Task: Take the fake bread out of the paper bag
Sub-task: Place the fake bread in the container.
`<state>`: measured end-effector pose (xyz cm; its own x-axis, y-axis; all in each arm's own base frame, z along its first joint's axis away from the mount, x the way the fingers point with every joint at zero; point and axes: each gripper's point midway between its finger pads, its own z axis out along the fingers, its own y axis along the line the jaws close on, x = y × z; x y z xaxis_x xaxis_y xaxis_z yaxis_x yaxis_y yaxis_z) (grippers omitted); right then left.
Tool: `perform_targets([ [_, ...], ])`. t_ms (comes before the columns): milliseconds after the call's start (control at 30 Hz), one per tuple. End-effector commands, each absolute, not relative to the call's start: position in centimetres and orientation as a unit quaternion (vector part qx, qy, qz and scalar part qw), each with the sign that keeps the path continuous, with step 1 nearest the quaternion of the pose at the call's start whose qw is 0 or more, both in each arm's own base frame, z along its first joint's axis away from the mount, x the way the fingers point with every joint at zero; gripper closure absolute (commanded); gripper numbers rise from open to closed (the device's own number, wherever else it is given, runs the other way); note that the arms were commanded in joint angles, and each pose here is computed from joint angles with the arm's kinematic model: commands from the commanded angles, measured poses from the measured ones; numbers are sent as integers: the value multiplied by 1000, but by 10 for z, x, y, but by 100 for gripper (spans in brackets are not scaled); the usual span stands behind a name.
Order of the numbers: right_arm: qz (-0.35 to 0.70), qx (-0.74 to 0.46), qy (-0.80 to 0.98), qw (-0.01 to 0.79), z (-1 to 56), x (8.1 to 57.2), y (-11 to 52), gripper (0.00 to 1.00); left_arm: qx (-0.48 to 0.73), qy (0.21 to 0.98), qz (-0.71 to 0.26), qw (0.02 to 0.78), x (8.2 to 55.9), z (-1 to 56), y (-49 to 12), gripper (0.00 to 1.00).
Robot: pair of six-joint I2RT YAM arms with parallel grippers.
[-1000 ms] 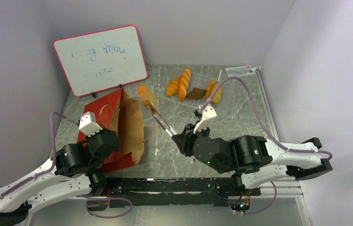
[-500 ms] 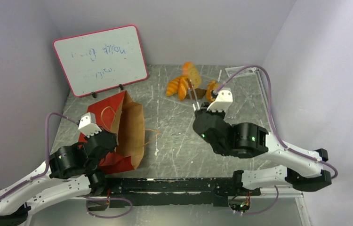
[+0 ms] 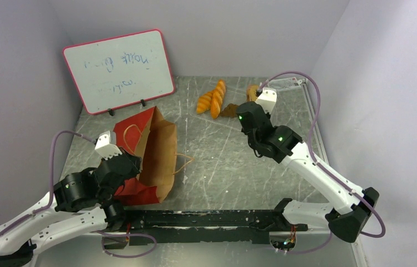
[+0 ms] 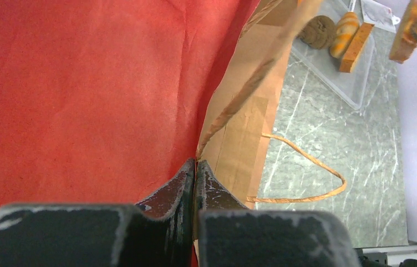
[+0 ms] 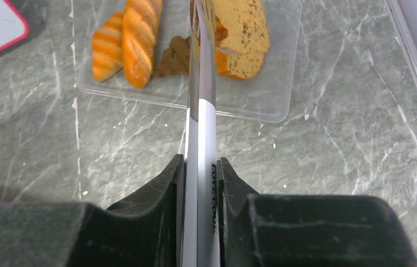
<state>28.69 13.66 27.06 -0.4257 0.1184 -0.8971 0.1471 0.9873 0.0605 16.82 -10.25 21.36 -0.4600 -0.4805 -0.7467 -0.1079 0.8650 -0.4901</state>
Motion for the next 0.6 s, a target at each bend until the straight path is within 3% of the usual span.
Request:
perform_targets([
  [0,8,95,836,540,271,307,134,100,-164,820,-231,498,168,239,-112,93],
  [567,3,145,853,502,219,336,103,100,-153,817,-238,503,167,244,-111,93],
])
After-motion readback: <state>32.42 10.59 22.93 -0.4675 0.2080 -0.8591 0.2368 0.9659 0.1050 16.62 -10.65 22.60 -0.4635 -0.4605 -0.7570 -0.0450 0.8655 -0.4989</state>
